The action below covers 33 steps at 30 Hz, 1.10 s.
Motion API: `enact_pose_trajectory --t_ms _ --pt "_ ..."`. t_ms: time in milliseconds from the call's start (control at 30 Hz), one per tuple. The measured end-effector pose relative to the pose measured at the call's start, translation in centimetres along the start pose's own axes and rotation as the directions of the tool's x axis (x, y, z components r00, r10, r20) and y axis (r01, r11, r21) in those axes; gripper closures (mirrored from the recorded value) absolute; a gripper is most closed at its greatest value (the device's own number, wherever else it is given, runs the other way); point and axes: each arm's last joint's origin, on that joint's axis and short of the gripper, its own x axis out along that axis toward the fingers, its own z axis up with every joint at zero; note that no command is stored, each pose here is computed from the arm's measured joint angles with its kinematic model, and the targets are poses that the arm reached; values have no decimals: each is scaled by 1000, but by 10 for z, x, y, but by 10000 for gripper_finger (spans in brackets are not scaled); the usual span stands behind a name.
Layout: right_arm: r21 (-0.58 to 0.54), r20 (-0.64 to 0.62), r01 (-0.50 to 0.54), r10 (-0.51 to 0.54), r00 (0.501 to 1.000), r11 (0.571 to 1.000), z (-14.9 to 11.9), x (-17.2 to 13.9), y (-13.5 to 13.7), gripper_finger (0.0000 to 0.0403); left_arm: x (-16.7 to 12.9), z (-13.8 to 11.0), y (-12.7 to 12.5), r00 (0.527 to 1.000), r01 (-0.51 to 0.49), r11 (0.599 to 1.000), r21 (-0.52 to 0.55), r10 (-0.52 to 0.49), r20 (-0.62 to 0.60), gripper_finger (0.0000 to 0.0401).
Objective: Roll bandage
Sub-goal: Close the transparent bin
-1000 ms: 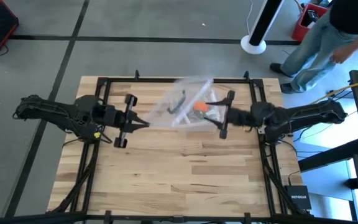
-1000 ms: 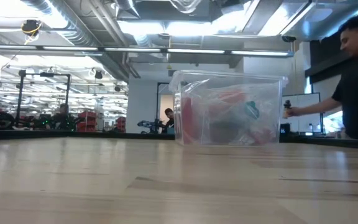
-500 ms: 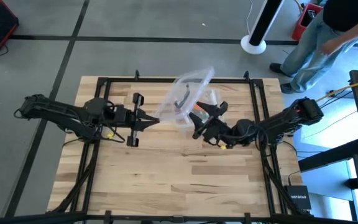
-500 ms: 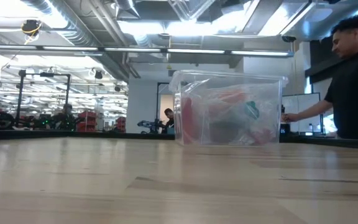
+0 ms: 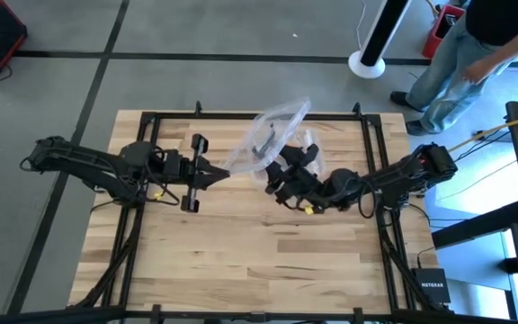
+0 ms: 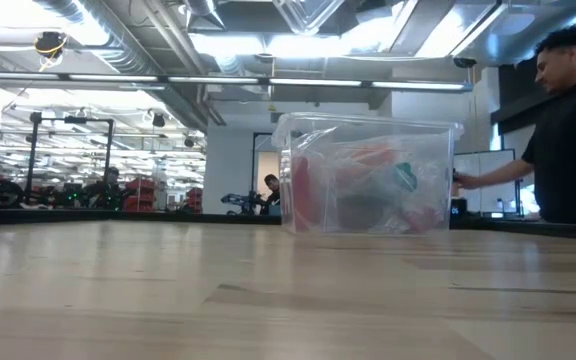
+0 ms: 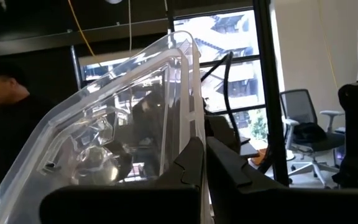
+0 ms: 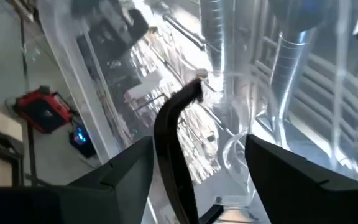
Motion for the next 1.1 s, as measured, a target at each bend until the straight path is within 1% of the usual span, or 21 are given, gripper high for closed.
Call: enact_pose_trajectory --t_ms 167,267,333,433,633,700,767,933,1000,1100 --pt "-62 -51 -70 67 996 996 -6 9 7 151 0 0 0 1000 2 1000 -16 -2 2 401" --pt "-61 -66 -66 62 996 996 -9 11 7 153 0 0 -1 1000 17 1000 -24 -17 3 401" --pt "-45 -66 -48 45 997 998 -9 12 4 166 0 0 -1 1000 21 999 -25 -20 4 401" --pt "-42 -68 -41 38 997 998 -9 12 4 206 0 0 -1 1000 22 999 -24 -22 1 401" --pt "-58 -70 -51 47 996 997 -9 12 4 320 0 0 -1 1000 23 999 -45 -23 -3 401" --pt "-63 -81 -50 45 996 997 -11 13 4 351 0 0 -1 1000 22 998 -54 -22 -2 401" --pt "-63 -84 -49 44 996 997 -11 13 4 353 0 0 -1 1000 21 998 -59 -21 -2 400" --pt "-37 -93 -48 44 995 998 -11 13 4 362 0 1 0 1000 4 992 -123 -4 7 381" --pt "-26 -94 -48 45 995 999 -11 13 5 362 0 1 1 1000 -11 990 -139 13 8 366" --pt "-26 -103 -46 43 994 999 -12 13 4 362 0 2 2 999 -46 988 -145 48 7 331"
